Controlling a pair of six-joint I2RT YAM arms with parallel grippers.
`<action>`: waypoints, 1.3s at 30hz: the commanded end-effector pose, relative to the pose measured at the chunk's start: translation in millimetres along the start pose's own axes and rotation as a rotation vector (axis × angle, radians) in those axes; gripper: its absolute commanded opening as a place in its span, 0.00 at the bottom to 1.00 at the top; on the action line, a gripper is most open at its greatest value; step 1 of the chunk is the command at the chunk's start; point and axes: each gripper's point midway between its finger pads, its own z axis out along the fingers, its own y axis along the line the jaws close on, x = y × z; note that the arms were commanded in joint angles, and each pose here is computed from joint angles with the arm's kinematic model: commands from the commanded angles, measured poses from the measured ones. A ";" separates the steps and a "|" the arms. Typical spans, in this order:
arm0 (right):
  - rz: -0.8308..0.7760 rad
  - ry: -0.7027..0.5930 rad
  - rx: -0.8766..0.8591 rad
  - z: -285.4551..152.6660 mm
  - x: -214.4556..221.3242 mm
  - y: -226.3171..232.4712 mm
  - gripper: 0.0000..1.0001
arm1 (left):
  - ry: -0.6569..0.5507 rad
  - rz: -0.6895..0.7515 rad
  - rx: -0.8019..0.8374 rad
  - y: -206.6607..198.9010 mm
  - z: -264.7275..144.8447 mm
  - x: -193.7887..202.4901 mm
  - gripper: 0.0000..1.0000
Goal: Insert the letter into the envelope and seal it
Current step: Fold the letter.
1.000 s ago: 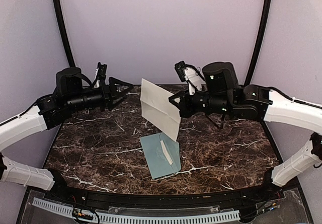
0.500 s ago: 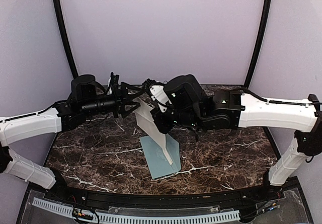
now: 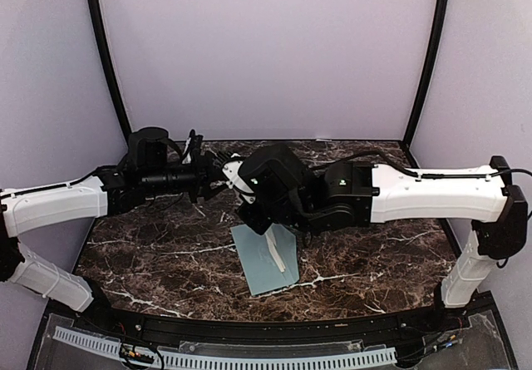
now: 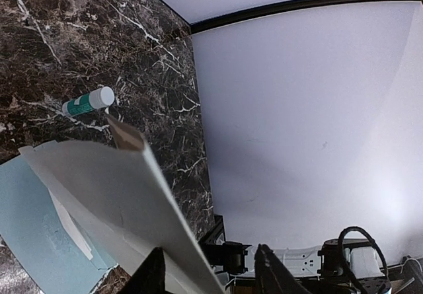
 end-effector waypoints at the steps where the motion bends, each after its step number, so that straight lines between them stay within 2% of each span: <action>1: -0.005 -0.024 0.053 -4.8 -12.9 -7.3 0.00 | 0.010 0.020 -0.017 -5.9 -1.3 0.2 0.41; 10: -0.120 0.013 0.092 0.9 -6.8 2.1 0.00 | 0.075 0.016 -0.048 4.5 7.6 8.8 0.23; 17: -0.186 0.042 0.118 6.7 0.4 10.6 0.00 | 0.087 -0.001 -0.059 9.3 10.7 10.4 0.01; 20: -0.197 0.049 0.130 7.7 2.7 10.6 0.01 | 0.084 -0.014 -0.056 10.5 10.6 10.7 0.00; 23: -0.205 0.055 0.138 8.6 4.7 10.1 0.22 | 0.068 -0.015 -0.052 9.0 9.5 8.3 0.00; 24: -0.202 0.055 0.138 7.7 5.2 10.0 0.34 | 0.060 -0.013 -0.051 8.2 8.9 6.4 0.00; 30: -0.120 0.025 0.084 -7.0 3.2 8.7 0.75 | -0.034 0.037 -0.037 -2.3 -3.9 -15.2 0.00; 35: 0.009 -0.088 -0.017 -42.2 -14.7 -0.3 0.94 | -0.127 0.116 -0.019 -10.6 -25.6 -34.5 0.00; 39: 0.169 -0.184 -0.099 -64.8 -28.7 -22.5 0.99 | -0.162 0.227 0.037 -27.7 -39.6 -40.9 0.00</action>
